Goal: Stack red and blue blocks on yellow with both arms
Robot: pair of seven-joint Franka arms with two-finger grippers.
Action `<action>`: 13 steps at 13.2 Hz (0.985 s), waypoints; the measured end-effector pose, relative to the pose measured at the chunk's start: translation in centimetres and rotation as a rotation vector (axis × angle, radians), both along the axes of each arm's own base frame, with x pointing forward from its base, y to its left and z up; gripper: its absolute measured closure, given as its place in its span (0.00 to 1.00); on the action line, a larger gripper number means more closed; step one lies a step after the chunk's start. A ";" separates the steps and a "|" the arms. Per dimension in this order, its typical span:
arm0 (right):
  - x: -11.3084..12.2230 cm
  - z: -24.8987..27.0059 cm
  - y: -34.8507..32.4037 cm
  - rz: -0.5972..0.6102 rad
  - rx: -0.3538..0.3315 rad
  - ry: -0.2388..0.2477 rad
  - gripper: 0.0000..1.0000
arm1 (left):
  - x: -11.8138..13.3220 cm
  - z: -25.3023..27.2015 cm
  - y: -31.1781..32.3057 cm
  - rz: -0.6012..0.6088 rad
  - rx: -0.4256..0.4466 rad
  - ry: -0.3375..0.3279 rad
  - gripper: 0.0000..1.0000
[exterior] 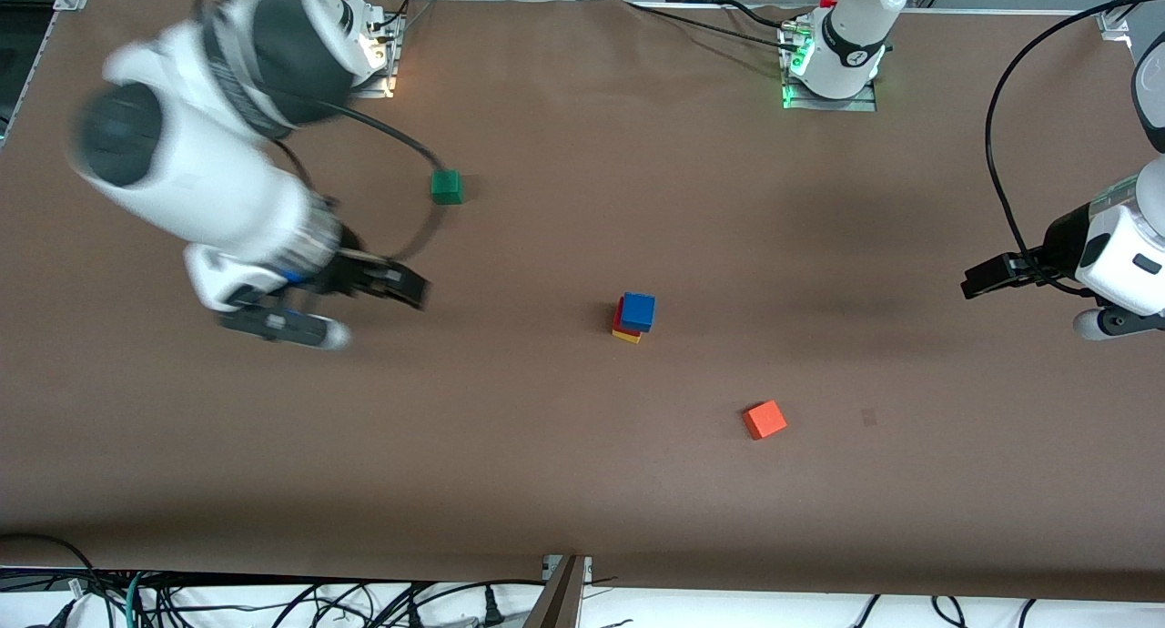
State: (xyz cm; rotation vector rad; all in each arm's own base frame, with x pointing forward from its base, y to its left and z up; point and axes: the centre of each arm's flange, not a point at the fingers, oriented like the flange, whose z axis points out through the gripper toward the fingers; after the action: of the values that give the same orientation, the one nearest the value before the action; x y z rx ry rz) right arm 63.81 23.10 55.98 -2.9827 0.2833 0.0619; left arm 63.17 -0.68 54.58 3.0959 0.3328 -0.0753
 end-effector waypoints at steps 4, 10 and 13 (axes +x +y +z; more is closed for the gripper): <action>-4.5 3.6 -9.3 0.099 -0.020 0.062 0.00 | 0.0 0.0 -0.2 -0.004 0.000 0.000 0.00; -7.1 2.1 -14.2 0.163 -0.077 0.082 0.00 | 0.0 0.0 -0.3 -0.004 0.000 0.000 0.00; -6.7 1.8 -16.0 0.224 -0.090 0.062 0.00 | 0.0 0.0 -0.2 -0.004 0.000 0.000 0.00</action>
State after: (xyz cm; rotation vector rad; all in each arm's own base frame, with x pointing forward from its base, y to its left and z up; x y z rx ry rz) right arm 57.14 7.12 57.78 -3.0923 -0.0442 0.1702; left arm 63.19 -0.92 54.56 3.0962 0.3265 -0.0751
